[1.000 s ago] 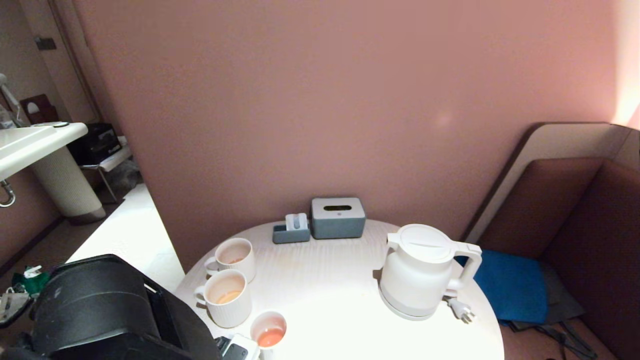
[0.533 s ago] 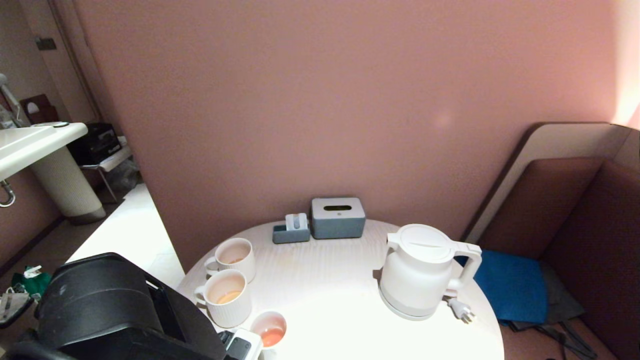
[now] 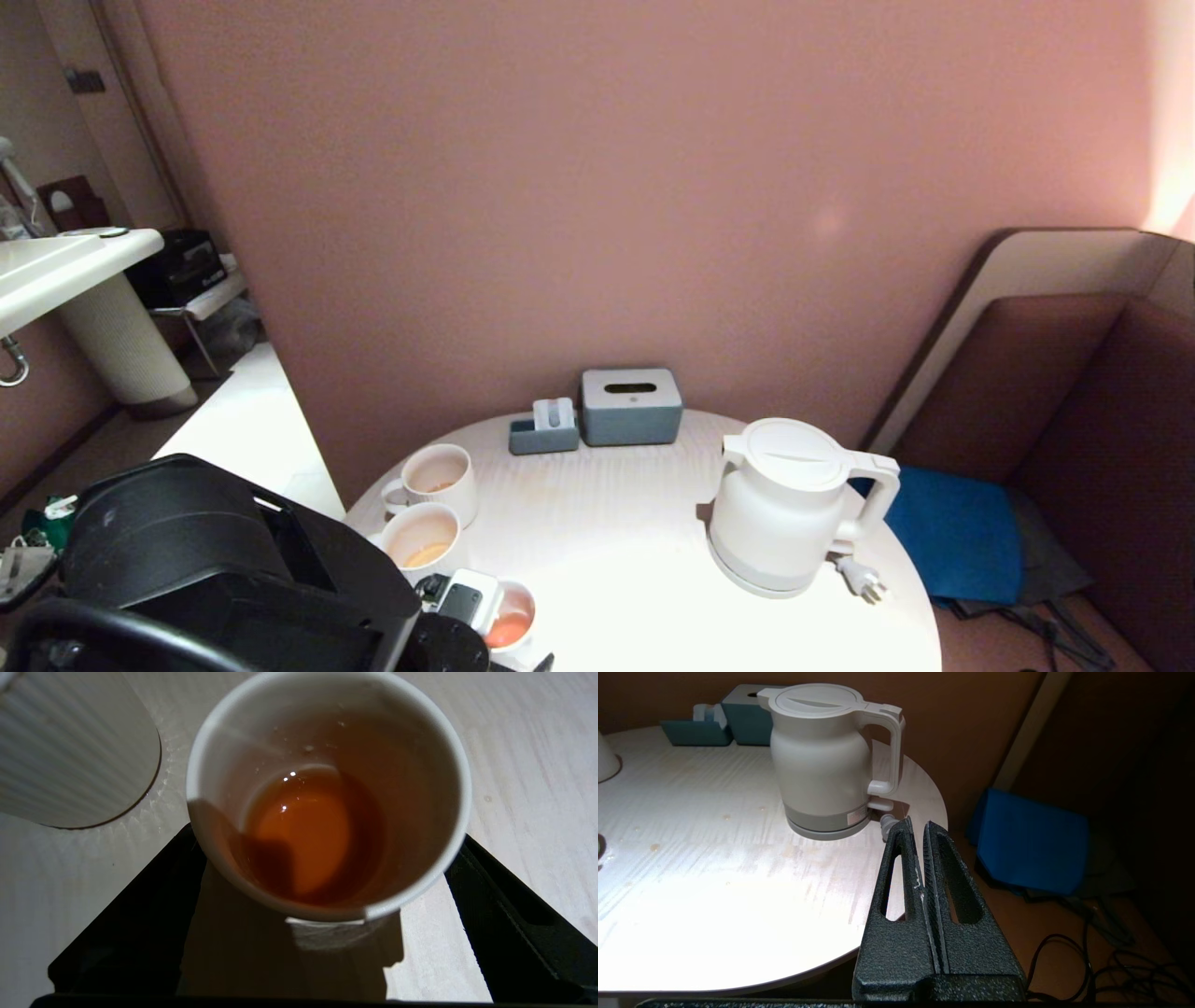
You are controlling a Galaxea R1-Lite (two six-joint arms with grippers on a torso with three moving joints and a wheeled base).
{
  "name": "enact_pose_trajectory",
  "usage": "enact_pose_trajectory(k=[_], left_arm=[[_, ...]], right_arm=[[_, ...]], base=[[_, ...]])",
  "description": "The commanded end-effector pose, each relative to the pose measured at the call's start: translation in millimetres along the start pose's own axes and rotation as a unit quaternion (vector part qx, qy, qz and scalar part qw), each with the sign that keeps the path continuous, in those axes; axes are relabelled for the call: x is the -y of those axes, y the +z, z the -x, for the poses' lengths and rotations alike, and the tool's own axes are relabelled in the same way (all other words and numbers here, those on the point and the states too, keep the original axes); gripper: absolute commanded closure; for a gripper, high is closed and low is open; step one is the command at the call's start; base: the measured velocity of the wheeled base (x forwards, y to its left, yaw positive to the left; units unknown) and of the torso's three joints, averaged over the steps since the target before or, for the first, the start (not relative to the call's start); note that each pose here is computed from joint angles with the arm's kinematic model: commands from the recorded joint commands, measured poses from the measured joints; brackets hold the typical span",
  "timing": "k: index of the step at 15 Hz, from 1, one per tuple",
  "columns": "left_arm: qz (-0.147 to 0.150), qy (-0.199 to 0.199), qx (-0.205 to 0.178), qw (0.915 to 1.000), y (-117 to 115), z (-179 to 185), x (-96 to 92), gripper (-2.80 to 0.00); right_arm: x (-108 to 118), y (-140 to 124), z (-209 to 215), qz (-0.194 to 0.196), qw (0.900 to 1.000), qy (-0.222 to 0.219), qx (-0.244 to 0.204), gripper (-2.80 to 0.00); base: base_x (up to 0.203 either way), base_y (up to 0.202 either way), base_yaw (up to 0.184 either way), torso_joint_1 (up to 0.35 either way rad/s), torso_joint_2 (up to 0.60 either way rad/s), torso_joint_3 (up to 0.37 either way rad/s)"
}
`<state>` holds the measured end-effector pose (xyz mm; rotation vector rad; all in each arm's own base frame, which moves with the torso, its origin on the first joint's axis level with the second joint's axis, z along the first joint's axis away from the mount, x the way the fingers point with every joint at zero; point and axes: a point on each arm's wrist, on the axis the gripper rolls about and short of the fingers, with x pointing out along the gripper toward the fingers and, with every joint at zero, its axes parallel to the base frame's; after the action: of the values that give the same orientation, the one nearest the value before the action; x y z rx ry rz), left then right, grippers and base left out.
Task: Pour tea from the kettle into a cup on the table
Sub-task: Pick up the cup
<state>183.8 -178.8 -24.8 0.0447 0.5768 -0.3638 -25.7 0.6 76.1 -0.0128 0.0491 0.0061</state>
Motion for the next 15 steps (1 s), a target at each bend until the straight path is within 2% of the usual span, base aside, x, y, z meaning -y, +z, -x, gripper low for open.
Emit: enact_pose_trajectory(k=[1, 15], left_arm=[[0.016, -0.003, 0.031, 0.9994, 8.0, -7.4, 1.1, -2.80], [0.014, 0.008, 0.047, 0.9988, 11.7, -29.0, -0.3, -2.80]], right_arm=[[0.0, 0.0, -0.1, 0.000, 1.000, 0.000, -0.001, 0.00], [0.0, 0.0, -0.1, 0.000, 1.000, 0.000, -0.001, 0.00]], base=[[0.000, 0.000, 0.000, 0.000, 0.00, 0.000], [0.000, 0.000, 0.000, 0.000, 0.00, 0.000]])
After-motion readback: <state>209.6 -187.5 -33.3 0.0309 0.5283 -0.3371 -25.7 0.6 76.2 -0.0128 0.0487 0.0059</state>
